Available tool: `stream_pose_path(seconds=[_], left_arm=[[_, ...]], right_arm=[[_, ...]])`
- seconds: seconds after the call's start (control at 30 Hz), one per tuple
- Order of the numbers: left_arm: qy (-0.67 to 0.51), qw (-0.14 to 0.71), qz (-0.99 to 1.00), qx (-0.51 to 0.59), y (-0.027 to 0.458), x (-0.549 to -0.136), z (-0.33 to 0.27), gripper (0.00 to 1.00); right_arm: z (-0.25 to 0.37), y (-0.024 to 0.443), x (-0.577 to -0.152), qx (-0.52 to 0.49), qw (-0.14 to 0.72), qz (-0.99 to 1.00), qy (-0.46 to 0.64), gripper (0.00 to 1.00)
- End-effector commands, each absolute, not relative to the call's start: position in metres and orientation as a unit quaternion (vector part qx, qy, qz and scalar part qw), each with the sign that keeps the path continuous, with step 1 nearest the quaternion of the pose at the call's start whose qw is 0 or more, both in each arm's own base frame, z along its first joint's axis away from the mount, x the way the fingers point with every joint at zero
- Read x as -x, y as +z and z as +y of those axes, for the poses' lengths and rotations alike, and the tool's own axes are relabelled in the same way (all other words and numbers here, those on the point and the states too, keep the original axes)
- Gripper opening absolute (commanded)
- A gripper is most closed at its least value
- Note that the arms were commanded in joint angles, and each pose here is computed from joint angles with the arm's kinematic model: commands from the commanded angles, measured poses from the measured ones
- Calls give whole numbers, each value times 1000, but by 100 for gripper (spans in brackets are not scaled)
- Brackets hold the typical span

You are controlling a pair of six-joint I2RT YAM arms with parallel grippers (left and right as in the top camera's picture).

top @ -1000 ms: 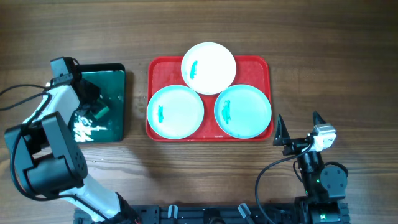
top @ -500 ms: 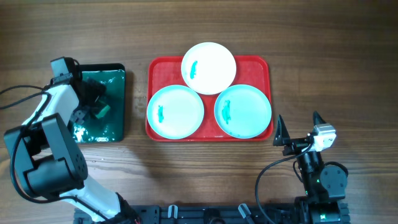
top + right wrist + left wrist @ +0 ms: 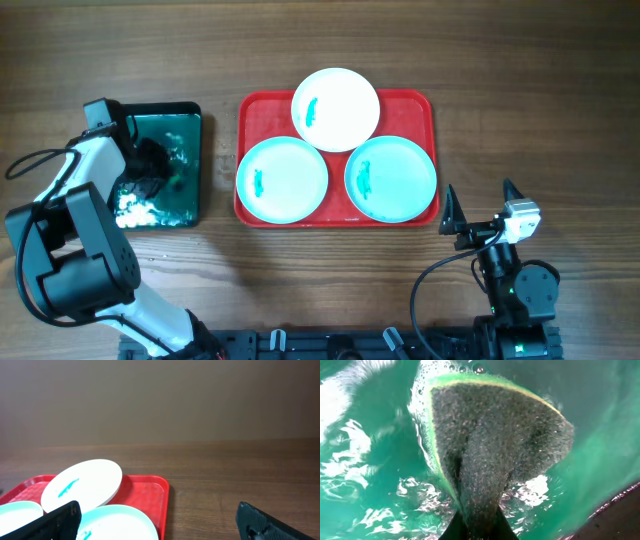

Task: Clean dirty plates on tray and stack at the side
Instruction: 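Scrub the sponge around in the soapy water with the left gripper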

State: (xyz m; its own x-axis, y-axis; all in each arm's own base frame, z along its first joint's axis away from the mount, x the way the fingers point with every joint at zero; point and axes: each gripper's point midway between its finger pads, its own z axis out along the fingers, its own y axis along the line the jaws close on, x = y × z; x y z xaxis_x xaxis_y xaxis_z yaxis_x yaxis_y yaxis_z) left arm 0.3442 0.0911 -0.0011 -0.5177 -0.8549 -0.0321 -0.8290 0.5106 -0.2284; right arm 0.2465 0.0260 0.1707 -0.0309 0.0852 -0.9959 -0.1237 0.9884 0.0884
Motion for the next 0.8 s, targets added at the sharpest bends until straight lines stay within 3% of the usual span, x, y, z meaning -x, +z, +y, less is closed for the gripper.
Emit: stream_pose_path(seconds=[0.0, 0.03, 0.07, 0.37, 0.4, 0.47, 0.5, 0.57, 0.6, 0.7, 0.73, 0.77], left_arm=[[-89, 48, 867, 488, -18, -335, 86, 47], [-79, 53, 867, 488, -19, -335, 90, 82], [-67, 60, 868, 489, -19, -336, 95, 100], [11, 119, 861, 494, -16, -346, 131, 100], [10, 125, 860, 494, -15, -349, 131, 92], [8, 132, 859, 494, -14, -352, 133, 59], [8, 134, 859, 494, -14, -353, 133, 37], [8, 135, 859, 494, -14, -353, 133, 9], [8, 134, 859, 494, -14, -353, 133, 4], [9, 128, 860, 494, -15, -350, 132, 7], [8, 125, 860, 494, -15, -349, 131, 27], [5, 119, 861, 494, -16, -347, 129, 55]], right_arm=[[24, 171, -247, 13, 697, 713, 69, 100], [24, 171, -247, 13, 697, 713, 69, 100], [24, 171, -247, 13, 697, 713, 69, 100], [24, 171, -247, 13, 697, 713, 69, 100], [24, 171, -247, 13, 697, 713, 69, 100], [24, 171, -247, 13, 697, 713, 69, 100], [24, 171, -247, 13, 697, 713, 69, 100], [24, 171, -247, 13, 697, 713, 69, 100], [24, 171, -247, 13, 697, 713, 69, 100], [24, 171, -247, 13, 697, 713, 69, 100], [24, 171, -247, 13, 697, 713, 69, 100], [24, 171, -247, 13, 697, 713, 69, 100]])
